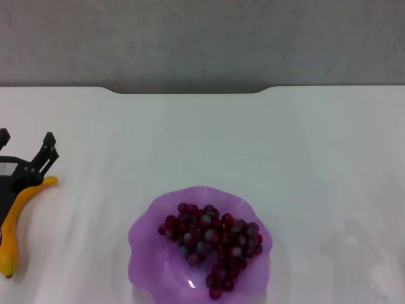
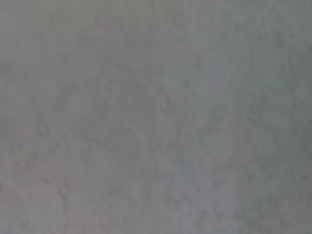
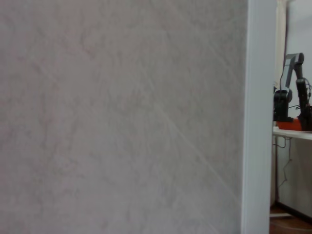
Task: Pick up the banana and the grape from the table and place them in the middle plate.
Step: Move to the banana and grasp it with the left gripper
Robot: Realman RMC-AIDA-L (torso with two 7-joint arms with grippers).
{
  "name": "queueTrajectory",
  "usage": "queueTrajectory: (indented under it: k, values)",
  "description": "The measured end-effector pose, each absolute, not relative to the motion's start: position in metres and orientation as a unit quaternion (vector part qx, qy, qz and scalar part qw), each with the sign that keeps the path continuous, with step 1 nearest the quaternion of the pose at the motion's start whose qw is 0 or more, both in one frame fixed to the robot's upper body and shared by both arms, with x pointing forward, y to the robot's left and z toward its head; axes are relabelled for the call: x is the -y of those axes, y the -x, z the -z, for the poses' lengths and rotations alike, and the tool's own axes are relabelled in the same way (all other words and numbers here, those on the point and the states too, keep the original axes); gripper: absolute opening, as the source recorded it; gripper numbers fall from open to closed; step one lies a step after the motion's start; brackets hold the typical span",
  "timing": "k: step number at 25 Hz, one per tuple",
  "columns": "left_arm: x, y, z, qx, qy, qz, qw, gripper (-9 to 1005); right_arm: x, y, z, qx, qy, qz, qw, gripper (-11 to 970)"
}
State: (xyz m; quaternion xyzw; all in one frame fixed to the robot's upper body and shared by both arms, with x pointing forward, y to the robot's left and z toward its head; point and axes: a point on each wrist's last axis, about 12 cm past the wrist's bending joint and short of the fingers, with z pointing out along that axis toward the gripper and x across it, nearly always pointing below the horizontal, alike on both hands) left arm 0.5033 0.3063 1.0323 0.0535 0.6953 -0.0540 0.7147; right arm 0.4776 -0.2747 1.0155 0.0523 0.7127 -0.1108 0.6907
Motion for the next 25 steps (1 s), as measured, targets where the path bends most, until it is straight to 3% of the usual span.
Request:
queueTrajectory:
  k: [8,15,25]
  values:
    - [-0.321,-0.504,-1.062,-0.737,-0.056,0.041,0.672,866,0.271,-0.481,-1.015,-0.719,-0.045,0.101,0.686,20]
    - [-0.332,-0.497,-1.061,-0.766,-0.076,-0.021,0.638,854,0.270,-0.483,-1.016,-0.718,-0.043,0.098,0.688,20]
    - [-0.347,-0.501,-1.064,-0.805,-0.074,0.033,0.587,837,0.264,-0.485,-1.018,-0.717,-0.037,0.088,0.691,20]
